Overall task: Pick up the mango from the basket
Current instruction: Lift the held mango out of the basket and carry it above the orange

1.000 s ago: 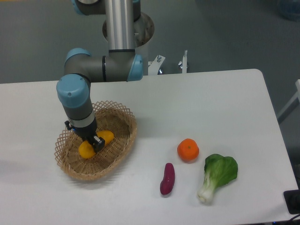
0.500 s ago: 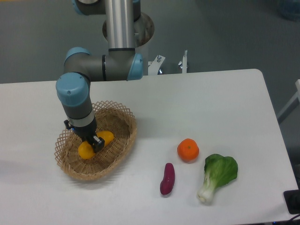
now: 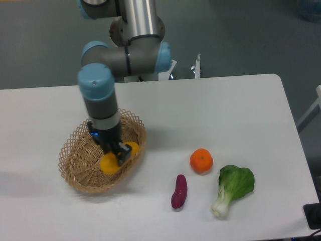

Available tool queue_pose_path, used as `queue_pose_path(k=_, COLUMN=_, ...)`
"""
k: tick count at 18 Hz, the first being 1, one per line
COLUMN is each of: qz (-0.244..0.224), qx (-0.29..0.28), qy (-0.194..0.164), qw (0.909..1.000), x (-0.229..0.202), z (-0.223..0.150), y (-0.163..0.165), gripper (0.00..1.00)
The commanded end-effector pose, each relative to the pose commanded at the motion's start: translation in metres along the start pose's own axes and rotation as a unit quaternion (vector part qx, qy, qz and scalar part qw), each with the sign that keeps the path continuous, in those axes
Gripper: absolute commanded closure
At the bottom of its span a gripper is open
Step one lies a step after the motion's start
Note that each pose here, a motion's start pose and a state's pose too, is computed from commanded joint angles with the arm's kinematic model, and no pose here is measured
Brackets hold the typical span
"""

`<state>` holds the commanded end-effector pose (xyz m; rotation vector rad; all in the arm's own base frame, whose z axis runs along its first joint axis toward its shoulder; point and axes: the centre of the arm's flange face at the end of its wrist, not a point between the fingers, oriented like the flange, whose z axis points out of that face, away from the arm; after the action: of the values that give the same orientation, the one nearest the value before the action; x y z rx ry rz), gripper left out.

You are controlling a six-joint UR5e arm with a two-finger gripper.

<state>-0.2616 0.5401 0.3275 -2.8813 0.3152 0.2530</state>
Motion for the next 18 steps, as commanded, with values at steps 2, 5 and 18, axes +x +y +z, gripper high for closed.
queue_pose_path(k=2, qz=0.008, qx=-0.006, qy=0.003, qw=1.0000, x=-0.026, z=-0.009, y=0.018, gripper=0.54)
queue_pose_path(k=5, qz=0.010, qx=-0.008, qy=0.010, qw=0.9999, x=-0.064, z=-0.022, y=0.051, gripper=0.54)
queue_pose_path(k=18, qz=0.061, qx=-0.017, qy=0.045, qw=0.9970, x=-0.156, z=-0.065, y=0.166, gripper=0.54)
